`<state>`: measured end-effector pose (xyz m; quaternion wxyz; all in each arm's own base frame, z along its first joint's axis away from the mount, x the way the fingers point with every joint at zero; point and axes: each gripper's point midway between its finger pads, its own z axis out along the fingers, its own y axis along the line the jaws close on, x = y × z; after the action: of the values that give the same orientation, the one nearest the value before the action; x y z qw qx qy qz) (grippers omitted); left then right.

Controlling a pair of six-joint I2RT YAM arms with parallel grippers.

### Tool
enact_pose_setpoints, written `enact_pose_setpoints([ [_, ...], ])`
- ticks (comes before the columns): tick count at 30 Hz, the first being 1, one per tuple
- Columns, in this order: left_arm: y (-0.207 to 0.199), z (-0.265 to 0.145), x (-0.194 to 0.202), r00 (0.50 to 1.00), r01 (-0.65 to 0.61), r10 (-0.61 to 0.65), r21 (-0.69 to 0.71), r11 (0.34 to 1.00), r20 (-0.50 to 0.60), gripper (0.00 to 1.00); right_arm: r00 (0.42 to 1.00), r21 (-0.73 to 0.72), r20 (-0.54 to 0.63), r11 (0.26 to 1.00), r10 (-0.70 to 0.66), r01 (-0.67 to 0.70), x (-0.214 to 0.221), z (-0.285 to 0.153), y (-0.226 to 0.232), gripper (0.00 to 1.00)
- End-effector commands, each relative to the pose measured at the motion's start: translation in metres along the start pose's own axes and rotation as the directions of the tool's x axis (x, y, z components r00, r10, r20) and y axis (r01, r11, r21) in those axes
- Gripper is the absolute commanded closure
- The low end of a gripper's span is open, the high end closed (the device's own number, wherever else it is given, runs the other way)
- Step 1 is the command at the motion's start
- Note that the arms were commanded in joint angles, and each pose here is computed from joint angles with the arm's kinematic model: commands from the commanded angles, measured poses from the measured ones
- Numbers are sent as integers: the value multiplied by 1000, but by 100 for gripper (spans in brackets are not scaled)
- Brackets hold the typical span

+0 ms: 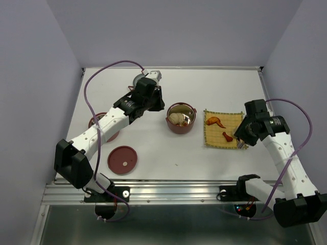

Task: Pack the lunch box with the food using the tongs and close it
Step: Pick up the fake food from the plate, then place the fake food in the packing box.

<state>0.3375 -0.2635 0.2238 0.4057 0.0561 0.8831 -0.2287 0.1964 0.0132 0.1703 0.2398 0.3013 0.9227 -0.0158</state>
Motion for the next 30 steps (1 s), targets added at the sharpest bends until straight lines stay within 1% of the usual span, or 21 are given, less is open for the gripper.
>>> enact_pose_setpoints([
  [1,-3,1,-6,1000,-12,12,16,1000,27,100,998,-47,66,999,6,-3,-20,-16,10,84],
  [3,-2,1,-7,1000,-12,11,15,1000,28,100,996,-65,86,998,14,-8,-27,-26,13,87],
  [4,-3,1,-7,1000,-11,10,17,1000,29,100,995,-68,97,998,16,-9,-30,-30,13,91],
  [12,-2,1,-8,999,-10,10,13,1000,31,100,989,-124,146,992,8,10,-52,-58,25,92],
  [18,6,5,-6,1000,1,0,-20,1000,27,100,984,-217,176,975,4,35,-66,-75,46,95],
  [25,19,9,-6,999,32,-31,-53,998,20,100,982,-363,187,928,-18,86,-81,-91,83,96],
  [30,27,10,-8,998,53,-52,-73,996,23,100,980,-417,196,901,-39,119,-85,-89,104,96],
])
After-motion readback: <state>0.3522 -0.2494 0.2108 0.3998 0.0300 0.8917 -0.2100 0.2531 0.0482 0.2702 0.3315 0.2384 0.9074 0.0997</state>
